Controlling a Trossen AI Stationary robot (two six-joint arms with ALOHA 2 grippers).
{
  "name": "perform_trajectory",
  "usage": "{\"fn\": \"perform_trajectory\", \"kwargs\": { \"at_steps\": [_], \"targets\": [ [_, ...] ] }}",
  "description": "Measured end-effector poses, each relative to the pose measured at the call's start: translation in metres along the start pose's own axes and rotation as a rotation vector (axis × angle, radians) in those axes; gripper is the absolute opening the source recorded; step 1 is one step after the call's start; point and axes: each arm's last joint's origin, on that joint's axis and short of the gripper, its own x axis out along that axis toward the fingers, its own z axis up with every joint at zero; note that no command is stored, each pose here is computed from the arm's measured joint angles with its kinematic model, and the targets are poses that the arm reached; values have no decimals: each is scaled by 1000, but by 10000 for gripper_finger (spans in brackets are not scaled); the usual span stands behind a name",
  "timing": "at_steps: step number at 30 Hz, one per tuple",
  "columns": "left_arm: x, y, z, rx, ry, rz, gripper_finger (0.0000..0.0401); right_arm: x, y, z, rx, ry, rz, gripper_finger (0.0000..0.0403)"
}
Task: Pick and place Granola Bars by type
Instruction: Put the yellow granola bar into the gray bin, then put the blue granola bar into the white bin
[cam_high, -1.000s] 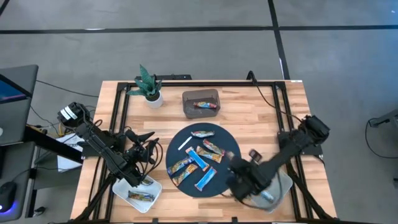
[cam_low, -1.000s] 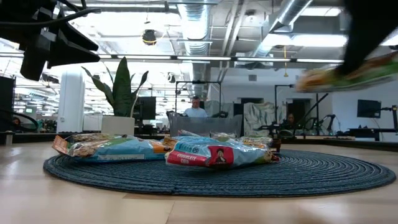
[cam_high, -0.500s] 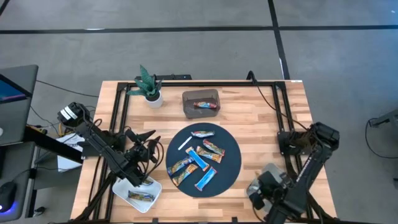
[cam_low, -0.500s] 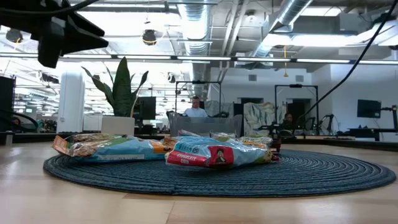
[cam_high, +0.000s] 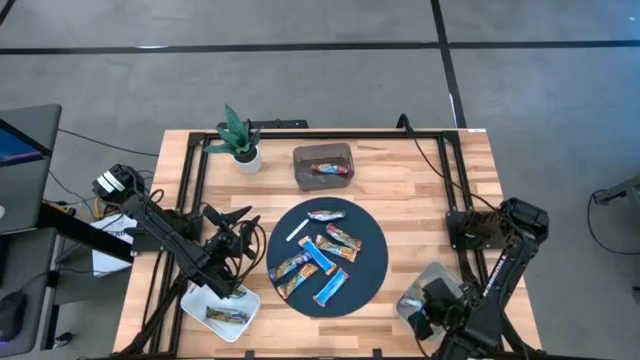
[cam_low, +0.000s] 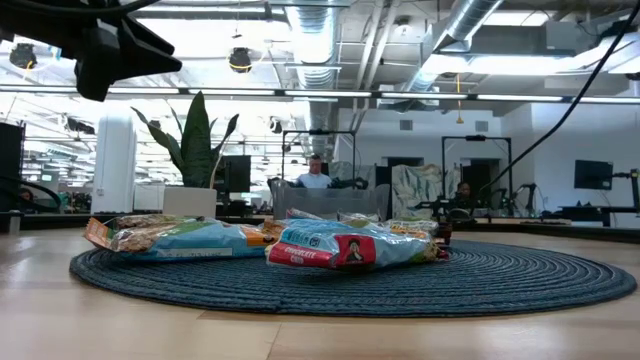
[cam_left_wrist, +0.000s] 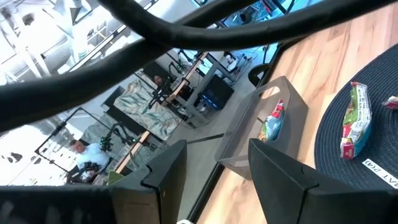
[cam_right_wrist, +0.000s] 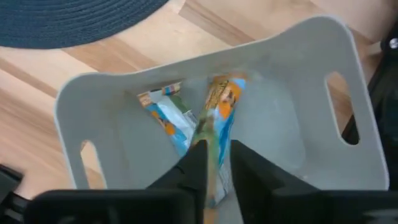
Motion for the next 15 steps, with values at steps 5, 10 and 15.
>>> {"fn": "perform_trajectory", "kwargs": {
  "at_steps": [5, 10, 15],
  "targets": [
    [0, 0, 0, -2, 0, 0, 167, 0, -5, 3, -20, -43, -44, 122],
    [0, 0, 3, 5, 29, -20, 167, -1, -2, 13, -109, -282, 53, 155],
    [0, -7, 19, 21, 113, -110, 167, -3, 8, 30, -269, -599, 144, 158]
  ]
}}
